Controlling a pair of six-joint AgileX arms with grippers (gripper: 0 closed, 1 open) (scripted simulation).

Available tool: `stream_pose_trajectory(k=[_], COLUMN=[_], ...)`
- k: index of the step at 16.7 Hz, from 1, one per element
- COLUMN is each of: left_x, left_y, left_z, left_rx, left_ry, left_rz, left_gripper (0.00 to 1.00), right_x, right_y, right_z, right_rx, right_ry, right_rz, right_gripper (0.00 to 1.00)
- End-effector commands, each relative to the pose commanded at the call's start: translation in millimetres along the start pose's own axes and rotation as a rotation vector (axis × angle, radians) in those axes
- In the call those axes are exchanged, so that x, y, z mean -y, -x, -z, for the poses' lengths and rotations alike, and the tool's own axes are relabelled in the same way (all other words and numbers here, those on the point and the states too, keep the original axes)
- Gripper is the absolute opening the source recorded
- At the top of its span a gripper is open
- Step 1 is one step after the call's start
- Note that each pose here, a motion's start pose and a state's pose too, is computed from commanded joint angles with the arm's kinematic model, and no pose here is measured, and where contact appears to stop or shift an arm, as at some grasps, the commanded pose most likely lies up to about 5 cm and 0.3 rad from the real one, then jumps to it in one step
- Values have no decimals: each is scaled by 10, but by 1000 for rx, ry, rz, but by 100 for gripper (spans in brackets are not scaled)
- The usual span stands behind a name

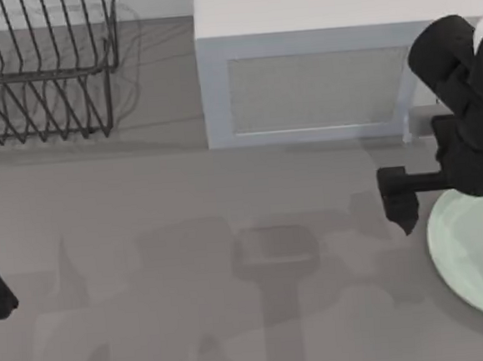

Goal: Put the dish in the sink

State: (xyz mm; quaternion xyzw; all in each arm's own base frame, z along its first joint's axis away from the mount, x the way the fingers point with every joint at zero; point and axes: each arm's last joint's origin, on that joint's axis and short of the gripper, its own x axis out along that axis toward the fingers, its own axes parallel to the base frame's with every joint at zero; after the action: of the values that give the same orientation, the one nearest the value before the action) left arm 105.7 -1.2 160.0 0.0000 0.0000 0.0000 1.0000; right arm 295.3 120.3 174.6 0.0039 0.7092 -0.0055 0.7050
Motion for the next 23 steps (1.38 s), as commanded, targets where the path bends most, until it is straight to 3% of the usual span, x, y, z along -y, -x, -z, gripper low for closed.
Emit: stream_pose_trajectory(k=[7, 12, 23], left_x=[0, 0, 0], left_y=[0, 0, 0], left_z=[0, 0, 0], left_rx=[0, 0, 0], left_ry=[0, 0, 0], left_rz=[0, 0, 0], left_gripper=[100, 100, 100], right_x=[-13, -10, -10], right_y=[-755, -806, -806], right_z=[2, 14, 14], right_rx=[11, 6, 6], right_ry=[3, 3, 3], right_rz=[-5, -2, -2], right_gripper=[100, 100, 17])
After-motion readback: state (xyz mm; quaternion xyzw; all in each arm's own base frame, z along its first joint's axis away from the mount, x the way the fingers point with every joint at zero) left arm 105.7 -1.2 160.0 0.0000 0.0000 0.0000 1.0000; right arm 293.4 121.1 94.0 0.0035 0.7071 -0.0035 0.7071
